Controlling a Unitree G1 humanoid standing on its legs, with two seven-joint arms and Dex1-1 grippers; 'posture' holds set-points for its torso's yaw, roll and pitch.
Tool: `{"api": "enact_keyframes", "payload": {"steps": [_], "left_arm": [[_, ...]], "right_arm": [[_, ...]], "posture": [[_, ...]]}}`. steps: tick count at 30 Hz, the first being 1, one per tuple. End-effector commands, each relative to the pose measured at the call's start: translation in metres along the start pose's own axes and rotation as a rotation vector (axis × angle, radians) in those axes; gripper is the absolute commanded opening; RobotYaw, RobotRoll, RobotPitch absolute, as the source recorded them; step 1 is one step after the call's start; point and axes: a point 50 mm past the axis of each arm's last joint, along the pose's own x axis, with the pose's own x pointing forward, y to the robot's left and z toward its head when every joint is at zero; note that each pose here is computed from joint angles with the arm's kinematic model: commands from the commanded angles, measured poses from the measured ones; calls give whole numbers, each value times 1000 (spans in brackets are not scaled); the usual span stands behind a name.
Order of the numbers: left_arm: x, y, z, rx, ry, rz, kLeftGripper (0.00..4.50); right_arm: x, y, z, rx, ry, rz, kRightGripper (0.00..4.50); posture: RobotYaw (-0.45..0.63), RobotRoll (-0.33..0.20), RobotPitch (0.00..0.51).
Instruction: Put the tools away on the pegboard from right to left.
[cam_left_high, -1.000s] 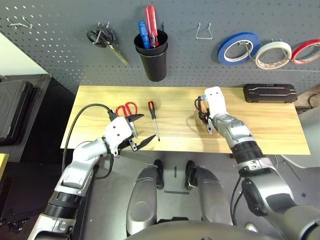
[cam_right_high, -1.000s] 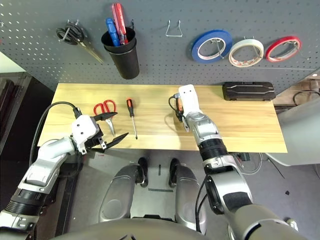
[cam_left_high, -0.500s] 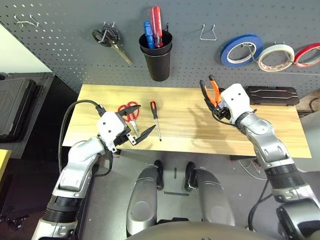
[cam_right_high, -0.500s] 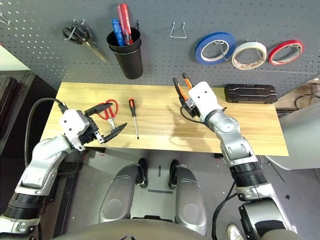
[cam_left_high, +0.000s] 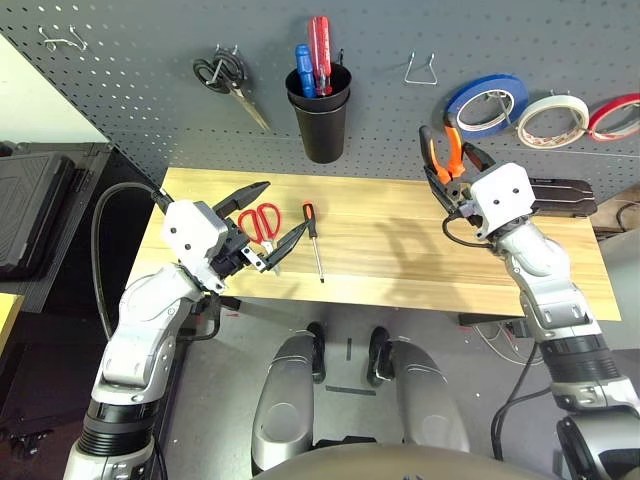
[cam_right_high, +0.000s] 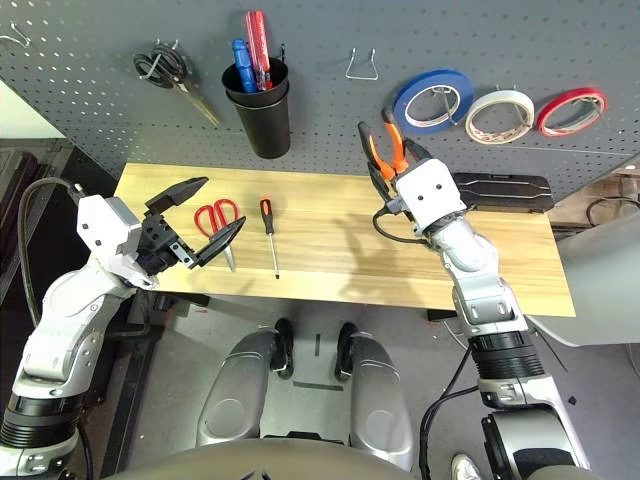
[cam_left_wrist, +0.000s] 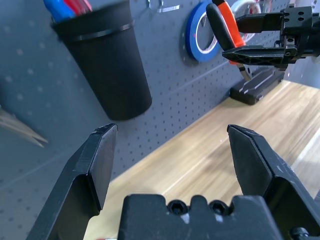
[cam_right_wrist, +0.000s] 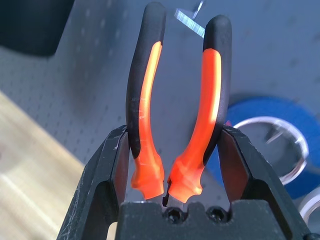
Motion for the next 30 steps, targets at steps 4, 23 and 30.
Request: {"api": "enact_keyframes", "payload": {"steps": [4,23,30], "left_arm": [[6,-2,18,7,-64,-4,4500],[23,0,23,-17,-113,-4,4500],[23,0,23,-10,-108,-12,4500]], "right_arm": [[11,-18,32,-34,-150,-109,2863],[77,-27,86,96,-299,-269,2863],[103,-29,82,206,-266,-350,2863]], "posture": [[167,0,209],[157,0,195],[173,0,195]]}}
